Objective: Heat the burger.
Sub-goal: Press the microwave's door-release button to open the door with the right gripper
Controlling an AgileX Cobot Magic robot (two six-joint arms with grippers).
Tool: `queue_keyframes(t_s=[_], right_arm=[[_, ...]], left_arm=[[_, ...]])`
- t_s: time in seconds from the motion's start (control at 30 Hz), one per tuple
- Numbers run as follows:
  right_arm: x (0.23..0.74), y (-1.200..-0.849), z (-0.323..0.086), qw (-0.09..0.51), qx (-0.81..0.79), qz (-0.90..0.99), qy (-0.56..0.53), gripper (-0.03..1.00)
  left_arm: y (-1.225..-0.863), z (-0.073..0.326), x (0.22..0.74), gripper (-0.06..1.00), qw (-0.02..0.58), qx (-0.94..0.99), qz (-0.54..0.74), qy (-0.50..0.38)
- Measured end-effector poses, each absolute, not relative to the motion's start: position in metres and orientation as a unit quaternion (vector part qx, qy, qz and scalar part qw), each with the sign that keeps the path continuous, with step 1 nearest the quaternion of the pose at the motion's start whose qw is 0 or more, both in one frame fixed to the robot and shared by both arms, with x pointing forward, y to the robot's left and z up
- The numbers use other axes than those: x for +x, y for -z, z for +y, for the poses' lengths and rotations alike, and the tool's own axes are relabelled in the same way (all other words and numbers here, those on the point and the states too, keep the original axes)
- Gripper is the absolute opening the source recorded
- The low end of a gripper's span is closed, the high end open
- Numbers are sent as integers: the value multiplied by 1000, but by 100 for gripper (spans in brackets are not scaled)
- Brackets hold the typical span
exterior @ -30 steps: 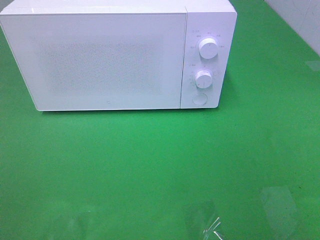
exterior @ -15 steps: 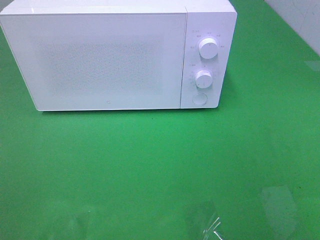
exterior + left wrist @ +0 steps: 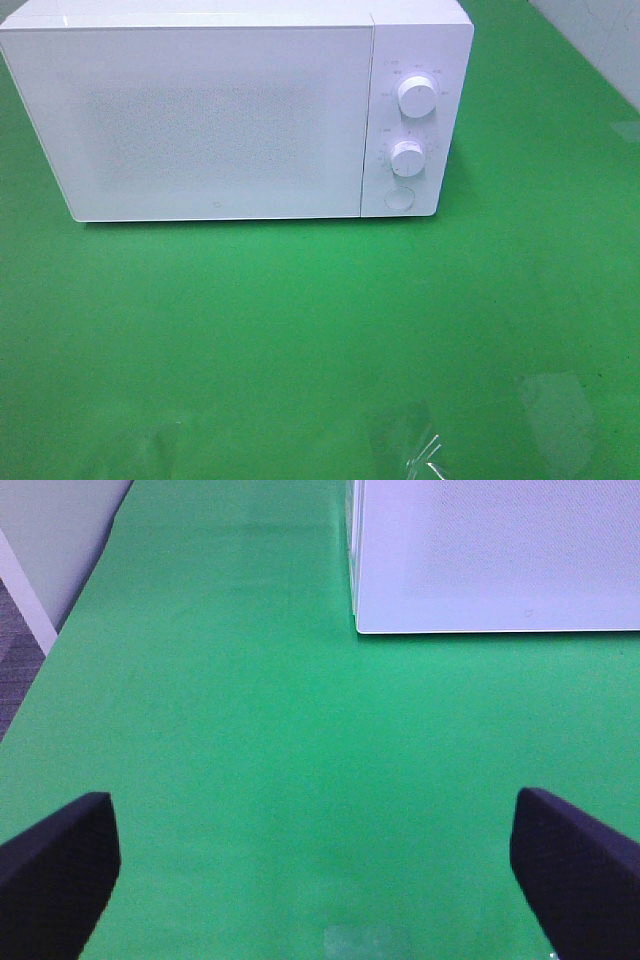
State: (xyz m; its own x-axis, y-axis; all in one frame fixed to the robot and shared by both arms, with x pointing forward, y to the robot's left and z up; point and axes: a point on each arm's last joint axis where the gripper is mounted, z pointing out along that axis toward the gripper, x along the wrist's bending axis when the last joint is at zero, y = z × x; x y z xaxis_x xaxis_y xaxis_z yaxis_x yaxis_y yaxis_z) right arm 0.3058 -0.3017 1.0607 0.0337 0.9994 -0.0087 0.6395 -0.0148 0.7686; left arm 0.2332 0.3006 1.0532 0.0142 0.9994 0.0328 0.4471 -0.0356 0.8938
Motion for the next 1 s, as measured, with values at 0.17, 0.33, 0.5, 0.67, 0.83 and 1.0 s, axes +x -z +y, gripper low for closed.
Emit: queue_keyframes(t_s=[0.17,0.33,0.5,0.67,0.83,1.0], right_arm=[[325,-1059,-299,322,635,628,-314,73],[344,-1057,-295,334,621,624,-337,73],[365,-1051,-291,340,609,622,-356,73],[382,-1040,-287,350,592,616,-382,73],[393,-1032,-284,367,571,605,-416,73],[408,-1022,-279,386,544,588,-458,73]], left_arm=[[-1053,301,233,98,364,612,591,-379],[-1053,301,233,98,364,612,591,-379],[-1053,301,233,98,364,612,591,-379],[-1053,301,233,98,364,612,591,-379],[-1053,301,233,98,364,612,591,-379],[-1053,301,233,98,364,612,591,-379]])
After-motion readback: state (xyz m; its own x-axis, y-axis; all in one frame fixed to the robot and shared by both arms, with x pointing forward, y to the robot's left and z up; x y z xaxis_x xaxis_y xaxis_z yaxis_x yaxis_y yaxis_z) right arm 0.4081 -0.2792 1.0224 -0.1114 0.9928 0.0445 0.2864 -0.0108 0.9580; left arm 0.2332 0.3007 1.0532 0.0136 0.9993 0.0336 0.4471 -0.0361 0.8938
